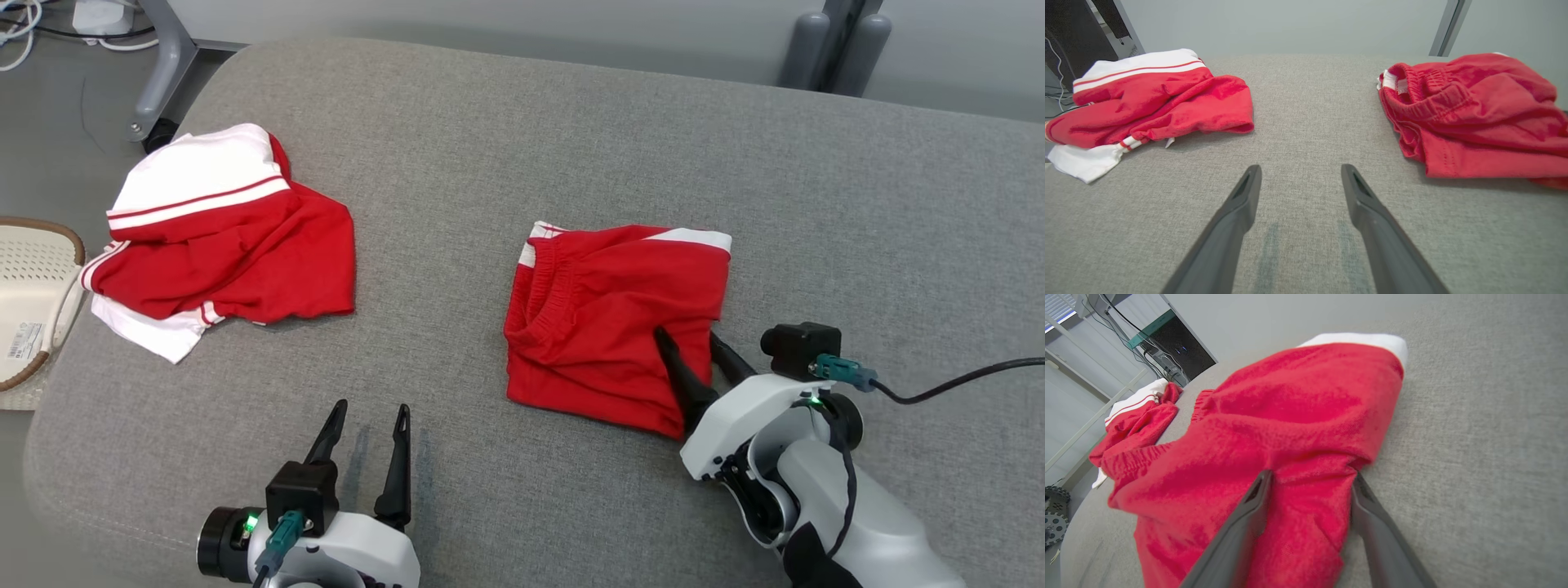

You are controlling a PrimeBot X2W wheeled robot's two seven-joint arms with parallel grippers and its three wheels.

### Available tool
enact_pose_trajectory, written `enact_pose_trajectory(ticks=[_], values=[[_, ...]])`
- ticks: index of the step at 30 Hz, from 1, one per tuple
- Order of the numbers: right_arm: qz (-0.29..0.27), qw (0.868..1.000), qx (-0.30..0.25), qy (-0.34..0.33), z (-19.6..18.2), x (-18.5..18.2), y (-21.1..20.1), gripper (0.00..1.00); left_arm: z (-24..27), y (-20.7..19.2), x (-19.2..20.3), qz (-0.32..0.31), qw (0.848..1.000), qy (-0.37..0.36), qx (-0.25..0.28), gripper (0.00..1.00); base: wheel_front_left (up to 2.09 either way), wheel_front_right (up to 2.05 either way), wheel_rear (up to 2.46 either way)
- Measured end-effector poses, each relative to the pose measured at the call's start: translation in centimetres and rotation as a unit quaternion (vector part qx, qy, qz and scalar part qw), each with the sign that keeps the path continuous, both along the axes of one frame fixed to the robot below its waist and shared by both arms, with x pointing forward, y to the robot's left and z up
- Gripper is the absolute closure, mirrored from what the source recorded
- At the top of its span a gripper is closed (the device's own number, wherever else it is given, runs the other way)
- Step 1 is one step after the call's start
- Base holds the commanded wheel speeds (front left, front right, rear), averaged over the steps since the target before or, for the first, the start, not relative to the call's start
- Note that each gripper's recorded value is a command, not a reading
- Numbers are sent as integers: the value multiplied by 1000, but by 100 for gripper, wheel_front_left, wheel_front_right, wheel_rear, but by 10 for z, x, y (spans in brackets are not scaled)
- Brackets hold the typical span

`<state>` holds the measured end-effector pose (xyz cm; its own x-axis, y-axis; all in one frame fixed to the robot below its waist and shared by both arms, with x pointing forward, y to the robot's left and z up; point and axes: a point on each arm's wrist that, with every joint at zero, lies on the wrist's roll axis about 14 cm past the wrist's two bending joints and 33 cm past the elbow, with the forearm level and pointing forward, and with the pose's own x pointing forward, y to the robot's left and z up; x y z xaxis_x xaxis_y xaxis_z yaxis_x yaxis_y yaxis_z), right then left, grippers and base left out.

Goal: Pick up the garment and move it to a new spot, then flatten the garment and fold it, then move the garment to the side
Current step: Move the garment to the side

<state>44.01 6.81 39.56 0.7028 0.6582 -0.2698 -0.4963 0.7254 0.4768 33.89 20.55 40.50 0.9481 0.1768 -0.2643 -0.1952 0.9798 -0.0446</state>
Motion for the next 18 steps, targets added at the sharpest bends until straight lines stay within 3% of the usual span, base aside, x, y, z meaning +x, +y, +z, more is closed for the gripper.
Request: enact_pose_trajectory(ticks=[10, 18], values=[[-44, 999, -12, -25, 12, 11, -29, 100, 11, -10, 9, -20, 1000, -21, 4, 0, 0, 0, 0], [-109, 993, -33, -29, 12, -3, -86, 100, 23, -55, 32, -101, 994, -47, -4, 0, 0, 0, 0]])
